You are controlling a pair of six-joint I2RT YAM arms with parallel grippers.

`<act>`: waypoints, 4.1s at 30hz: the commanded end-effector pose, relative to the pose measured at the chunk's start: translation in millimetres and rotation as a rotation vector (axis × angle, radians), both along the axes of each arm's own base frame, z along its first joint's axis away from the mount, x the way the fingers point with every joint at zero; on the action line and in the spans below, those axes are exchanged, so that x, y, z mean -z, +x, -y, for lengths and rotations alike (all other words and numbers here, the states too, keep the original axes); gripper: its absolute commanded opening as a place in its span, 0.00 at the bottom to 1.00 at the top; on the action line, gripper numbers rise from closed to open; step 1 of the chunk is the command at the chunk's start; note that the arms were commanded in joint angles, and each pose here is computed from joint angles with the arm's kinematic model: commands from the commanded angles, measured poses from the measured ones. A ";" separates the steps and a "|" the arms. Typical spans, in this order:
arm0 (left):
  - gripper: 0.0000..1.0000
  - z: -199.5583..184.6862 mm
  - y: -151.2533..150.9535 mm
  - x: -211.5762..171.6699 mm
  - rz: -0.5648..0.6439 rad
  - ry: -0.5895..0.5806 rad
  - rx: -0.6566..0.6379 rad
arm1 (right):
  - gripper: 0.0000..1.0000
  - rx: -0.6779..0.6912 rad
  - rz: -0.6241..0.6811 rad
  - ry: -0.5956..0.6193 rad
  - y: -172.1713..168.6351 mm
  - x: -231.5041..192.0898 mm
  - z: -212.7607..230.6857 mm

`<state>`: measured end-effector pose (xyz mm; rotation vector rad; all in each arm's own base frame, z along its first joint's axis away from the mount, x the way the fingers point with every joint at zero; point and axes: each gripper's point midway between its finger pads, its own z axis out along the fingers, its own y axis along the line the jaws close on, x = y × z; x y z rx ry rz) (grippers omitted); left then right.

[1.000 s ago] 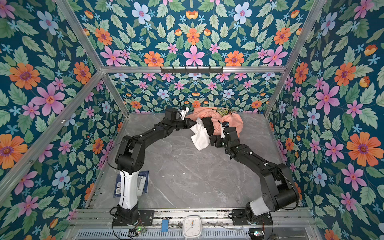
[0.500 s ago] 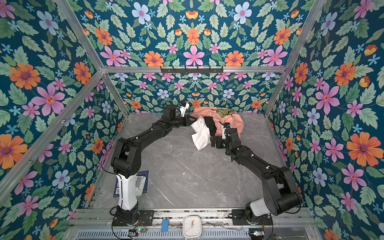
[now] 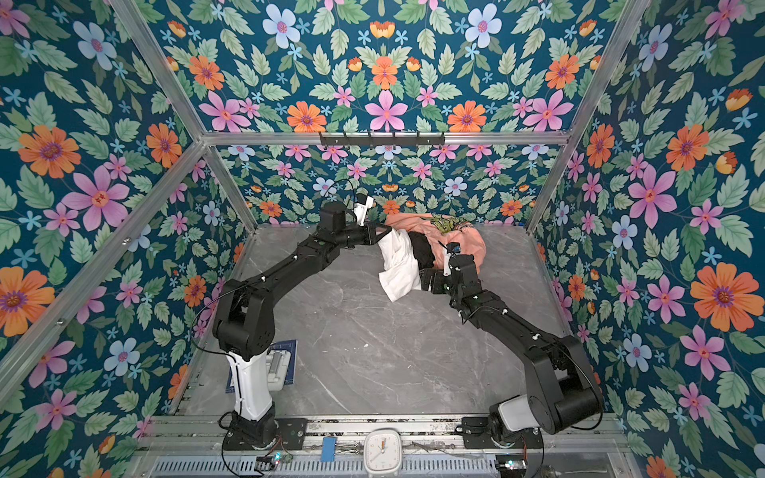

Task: Pick out a specific cloth from the pile
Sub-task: 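Lift the white t-shirt upward with the left gripper, pulling it from the pile, then move the right gripper to the hanging white t-shirt's lower edge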

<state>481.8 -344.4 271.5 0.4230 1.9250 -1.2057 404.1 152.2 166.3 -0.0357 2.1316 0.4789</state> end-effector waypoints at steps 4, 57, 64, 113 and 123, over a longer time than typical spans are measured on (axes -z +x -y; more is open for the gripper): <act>0.00 3.6 1.6 -36.0 0.086 -0.060 0.014 | 0.99 0.007 0.020 0.000 1.3 -5.6 1.0; 0.00 -34.8 -40.2 -197.2 0.425 -0.202 -0.091 | 0.99 0.018 0.094 0.009 -10.8 -44.5 8.3; 0.00 -35.4 -37.4 -210.5 0.453 -0.212 -0.104 | 0.99 0.023 0.090 0.011 -12.2 -42.6 9.5; 0.00 -61.9 -70.4 -268.5 0.575 -0.274 -0.169 | 0.99 -0.428 0.354 0.002 -44.8 -80.4 -123.0; 0.00 -64.6 -75.5 -268.6 0.577 -0.277 -0.170 | 0.99 -0.523 0.367 0.037 -30.2 -72.2 -155.8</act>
